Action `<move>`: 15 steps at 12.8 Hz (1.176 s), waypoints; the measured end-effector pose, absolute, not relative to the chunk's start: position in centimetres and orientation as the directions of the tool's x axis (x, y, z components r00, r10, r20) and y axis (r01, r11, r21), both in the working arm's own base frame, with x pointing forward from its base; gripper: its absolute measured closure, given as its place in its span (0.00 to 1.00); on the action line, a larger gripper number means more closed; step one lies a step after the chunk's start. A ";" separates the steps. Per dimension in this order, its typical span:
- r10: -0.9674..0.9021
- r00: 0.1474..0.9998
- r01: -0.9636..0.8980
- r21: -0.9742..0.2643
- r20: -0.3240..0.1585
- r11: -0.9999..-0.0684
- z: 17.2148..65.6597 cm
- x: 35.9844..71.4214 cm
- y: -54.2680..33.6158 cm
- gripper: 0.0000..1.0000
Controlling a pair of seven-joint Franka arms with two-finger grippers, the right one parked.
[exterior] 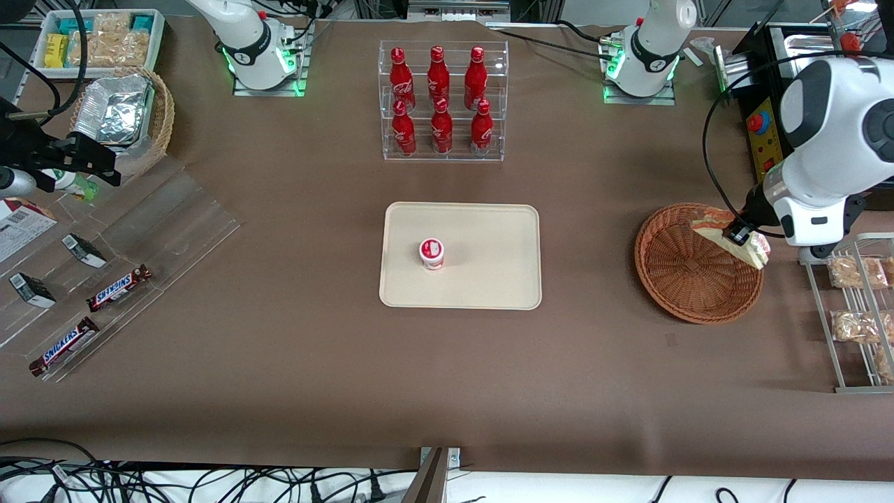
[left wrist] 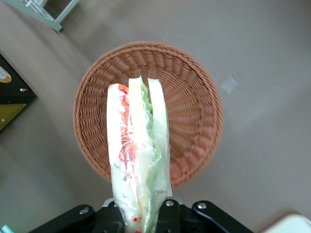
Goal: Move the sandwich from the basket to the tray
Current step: 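Lift the sandwich up out of the basket with the left gripper, then carry the sandwich over the cream tray beside the red cup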
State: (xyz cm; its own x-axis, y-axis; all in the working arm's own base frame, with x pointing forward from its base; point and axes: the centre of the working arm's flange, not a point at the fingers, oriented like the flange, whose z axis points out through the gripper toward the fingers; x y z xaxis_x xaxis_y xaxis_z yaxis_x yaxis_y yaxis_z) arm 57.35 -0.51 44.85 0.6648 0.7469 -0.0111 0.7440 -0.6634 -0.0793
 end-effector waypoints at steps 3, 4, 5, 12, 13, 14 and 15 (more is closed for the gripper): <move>0.686 0.726 0.685 -0.033 -0.047 -0.728 49.9 58.1 -1.2 0.85; 0.647 0.760 0.647 -0.025 -0.062 -0.762 51.3 58.1 -1.6 0.85; 0.597 0.798 0.598 -0.015 -0.081 -0.802 52.3 58.0 -2.4 0.85; 0.111 0.988 0.121 0.085 -0.107 -0.989 53.7 56.9 -12.4 0.85; 0.065 0.992 0.075 0.094 -0.106 -0.993 53.6 56.6 -14.1 0.85; 0.026 0.995 0.037 0.102 -0.101 -0.994 53.5 56.3 -16.2 0.85; -0.011 0.995 0.000 0.111 -0.095 -0.994 53.3 55.8 -18.5 0.85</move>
